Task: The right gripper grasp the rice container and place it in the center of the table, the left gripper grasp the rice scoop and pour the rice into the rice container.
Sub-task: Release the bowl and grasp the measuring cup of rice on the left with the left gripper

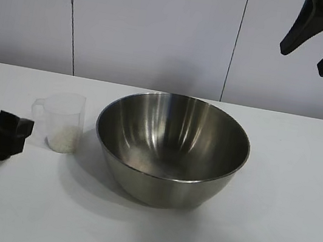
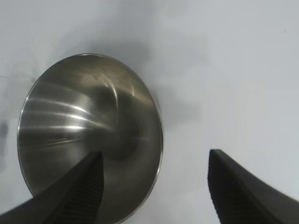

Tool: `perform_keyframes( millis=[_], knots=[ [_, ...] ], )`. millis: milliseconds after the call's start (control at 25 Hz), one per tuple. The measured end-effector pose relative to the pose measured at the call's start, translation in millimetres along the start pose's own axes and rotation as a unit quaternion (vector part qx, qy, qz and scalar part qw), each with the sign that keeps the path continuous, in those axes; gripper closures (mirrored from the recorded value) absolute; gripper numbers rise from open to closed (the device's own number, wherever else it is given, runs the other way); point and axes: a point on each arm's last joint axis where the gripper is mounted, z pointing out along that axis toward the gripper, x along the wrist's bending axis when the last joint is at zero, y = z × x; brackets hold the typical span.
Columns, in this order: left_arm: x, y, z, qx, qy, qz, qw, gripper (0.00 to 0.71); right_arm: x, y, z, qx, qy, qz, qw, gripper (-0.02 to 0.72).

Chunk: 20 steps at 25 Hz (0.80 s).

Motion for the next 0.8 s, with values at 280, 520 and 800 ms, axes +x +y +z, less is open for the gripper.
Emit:
perform_keyframes(
  millis=[280,520,800],
  knots=[
    [9.0,4.9,13.8,-0.016,0.020,-0.014,1.000,0.116,-0.1,0.4,0.0,-0.002,-0.001,0.000,1.000,0.261],
    [4.2,6.2,29.4,-0.024,0.006,-0.014,1.000,0.116,-0.2,0.7,0.0,-0.004,-0.001,0.000,1.000,0.261],
    [1.1,5.1,49.4,-0.030,0.009,-0.020,0.999,0.116,-0.4,0.9,0.0,-0.005,-0.002,-0.001,1.000,0.261]
  ],
)
